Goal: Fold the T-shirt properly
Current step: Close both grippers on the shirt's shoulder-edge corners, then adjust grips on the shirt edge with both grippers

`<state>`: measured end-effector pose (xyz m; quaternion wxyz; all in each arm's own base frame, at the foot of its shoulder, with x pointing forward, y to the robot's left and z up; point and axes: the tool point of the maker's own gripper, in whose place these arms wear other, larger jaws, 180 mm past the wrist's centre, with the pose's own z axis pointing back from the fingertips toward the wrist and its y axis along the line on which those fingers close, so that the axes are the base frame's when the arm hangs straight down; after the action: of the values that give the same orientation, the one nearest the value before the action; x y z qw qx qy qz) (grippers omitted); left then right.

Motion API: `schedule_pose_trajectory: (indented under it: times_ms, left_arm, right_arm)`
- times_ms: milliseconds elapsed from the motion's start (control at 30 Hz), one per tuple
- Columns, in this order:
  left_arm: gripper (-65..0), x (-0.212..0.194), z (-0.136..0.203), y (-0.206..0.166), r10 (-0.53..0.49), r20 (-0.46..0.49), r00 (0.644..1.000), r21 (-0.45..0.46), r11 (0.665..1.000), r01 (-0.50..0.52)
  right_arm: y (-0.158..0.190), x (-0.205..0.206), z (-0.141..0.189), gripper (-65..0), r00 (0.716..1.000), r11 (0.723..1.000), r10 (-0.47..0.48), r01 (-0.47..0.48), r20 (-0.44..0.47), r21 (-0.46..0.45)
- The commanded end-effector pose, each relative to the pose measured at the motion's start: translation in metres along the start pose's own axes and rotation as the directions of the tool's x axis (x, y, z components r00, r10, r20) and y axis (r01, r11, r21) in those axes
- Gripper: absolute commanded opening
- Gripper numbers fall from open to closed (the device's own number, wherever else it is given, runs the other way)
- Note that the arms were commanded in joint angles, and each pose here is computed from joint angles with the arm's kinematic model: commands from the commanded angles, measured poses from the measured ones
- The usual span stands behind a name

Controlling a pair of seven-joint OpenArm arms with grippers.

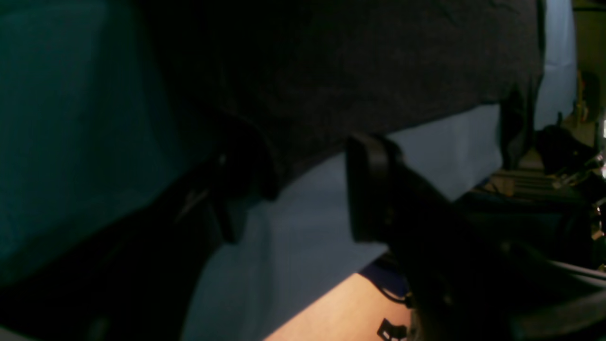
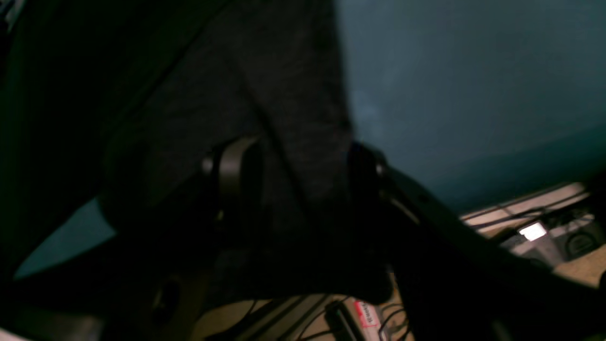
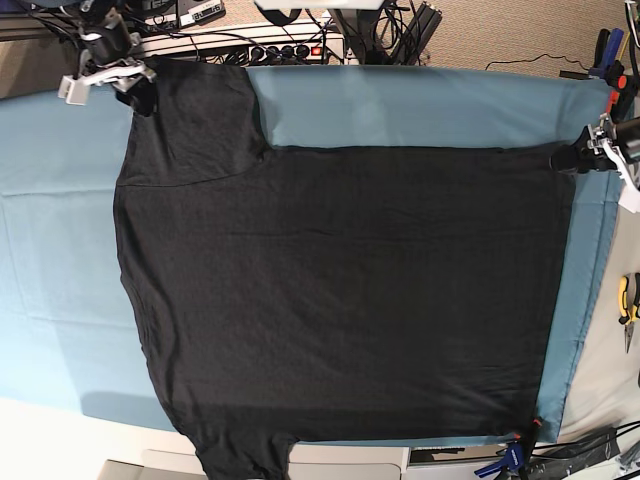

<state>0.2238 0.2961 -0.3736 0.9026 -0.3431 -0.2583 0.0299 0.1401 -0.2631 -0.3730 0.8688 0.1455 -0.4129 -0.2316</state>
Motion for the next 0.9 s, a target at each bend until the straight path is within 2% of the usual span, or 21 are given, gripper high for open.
schedule_pose_trajectory:
  times_ms: [0,67,167,267,600,867]
  left_arm:
    - [-32.7,0.016,0.009,-0.002,-0.035,0.029,0.999,0.001,0.999,0.035]
    - [-32.7,0.016,0.009,-0.002,-0.035,0.029,0.999,0.001,0.999,0.035]
    - [-32.7,0.016,0.009,-0.003,-0.035,0.029,0.999,0.001,0.999,0.035]
    - [-32.7,0.016,0.009,-0.003,-0.035,0.029,0.999,0.001,0.999,0.035]
    - [-32.7,0.017,0.009,-0.003,-0.037,0.032,0.999,0.000,0.999,0.037]
    - [-32.7,0.017,0.009,-0.003,-0.036,0.031,0.999,0.001,0.999,0.036]
  right_arm:
    - [0.004,0.009,0.002,-35.4,0.999,1.000,0.011,-0.012,0.034,0.015]
    - [0.002,0.009,0.002,-35.4,0.999,1.000,0.016,-0.016,0.035,0.005]
    - [-0.011,0.014,0.005,-35.4,0.998,0.998,0.018,-0.014,0.057,-0.065]
    - [-0.015,0.013,0.006,-35.4,0.998,0.997,0.019,-0.015,0.051,-0.081]
    - [-0.010,0.005,0.003,-35.4,1.000,0.998,0.009,-0.008,0.012,-0.062]
    - [0.014,-0.014,-0.013,-35.4,0.997,0.999,0.040,-0.040,-0.062,0.006]
